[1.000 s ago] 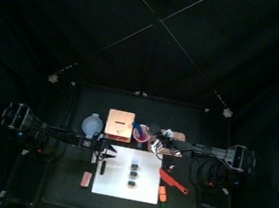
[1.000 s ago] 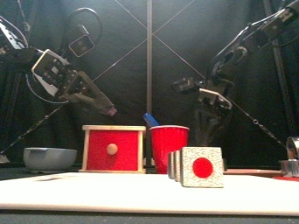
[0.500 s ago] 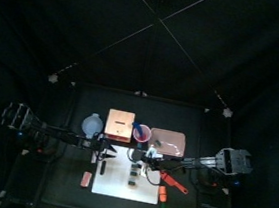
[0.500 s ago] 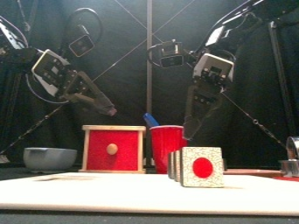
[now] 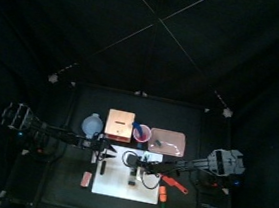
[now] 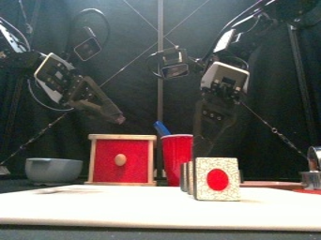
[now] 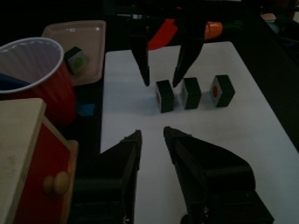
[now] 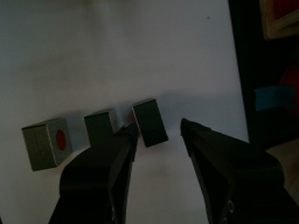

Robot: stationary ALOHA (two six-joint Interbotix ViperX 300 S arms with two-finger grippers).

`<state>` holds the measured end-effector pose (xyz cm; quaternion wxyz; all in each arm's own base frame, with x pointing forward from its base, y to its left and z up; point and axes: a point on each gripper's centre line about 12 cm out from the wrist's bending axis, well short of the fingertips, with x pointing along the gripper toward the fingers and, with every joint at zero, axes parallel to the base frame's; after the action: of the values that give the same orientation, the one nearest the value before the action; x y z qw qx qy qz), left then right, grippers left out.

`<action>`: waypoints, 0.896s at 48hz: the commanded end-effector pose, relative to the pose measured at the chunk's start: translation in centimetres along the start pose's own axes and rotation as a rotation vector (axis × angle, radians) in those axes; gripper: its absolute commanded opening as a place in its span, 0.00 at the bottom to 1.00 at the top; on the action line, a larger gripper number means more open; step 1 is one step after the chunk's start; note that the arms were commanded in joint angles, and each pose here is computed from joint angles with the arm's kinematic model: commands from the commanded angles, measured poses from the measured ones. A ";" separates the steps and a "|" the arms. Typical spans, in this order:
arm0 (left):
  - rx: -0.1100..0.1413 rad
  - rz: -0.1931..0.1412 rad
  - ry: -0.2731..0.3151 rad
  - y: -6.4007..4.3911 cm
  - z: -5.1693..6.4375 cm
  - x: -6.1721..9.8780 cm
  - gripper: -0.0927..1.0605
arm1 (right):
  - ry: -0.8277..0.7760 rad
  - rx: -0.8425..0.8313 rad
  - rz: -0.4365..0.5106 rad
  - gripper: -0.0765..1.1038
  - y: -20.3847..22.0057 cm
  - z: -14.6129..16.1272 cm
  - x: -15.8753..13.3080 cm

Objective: Place sushi on board then cut the sushi with the knife then place the pieces on the plate
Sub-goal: Place the 4 sushi pieces on the plate

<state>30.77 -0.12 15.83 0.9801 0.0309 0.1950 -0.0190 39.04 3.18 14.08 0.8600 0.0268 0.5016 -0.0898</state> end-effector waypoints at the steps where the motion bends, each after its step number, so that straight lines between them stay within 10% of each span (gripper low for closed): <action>1: 0.001 0.004 -0.023 0.1 0.7 0.1 0.69 | -0.028 0.010 0.012 0.74 0.2 1.1 -0.3; 22: 0.001 0.004 -0.020 0.1 0.6 0.1 0.69 | -0.001 0.018 -0.001 0.54 0.1 0.9 0.6; 43: 0.005 0.004 -0.023 0.2 0.7 0.2 0.69 | 0.037 0.268 -0.201 0.52 -10.6 -2.0 -8.4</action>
<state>30.73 -0.07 15.73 0.9798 0.0314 0.1965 -0.0185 32.77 -4.28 18.64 0.8191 0.0722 0.5260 -0.2175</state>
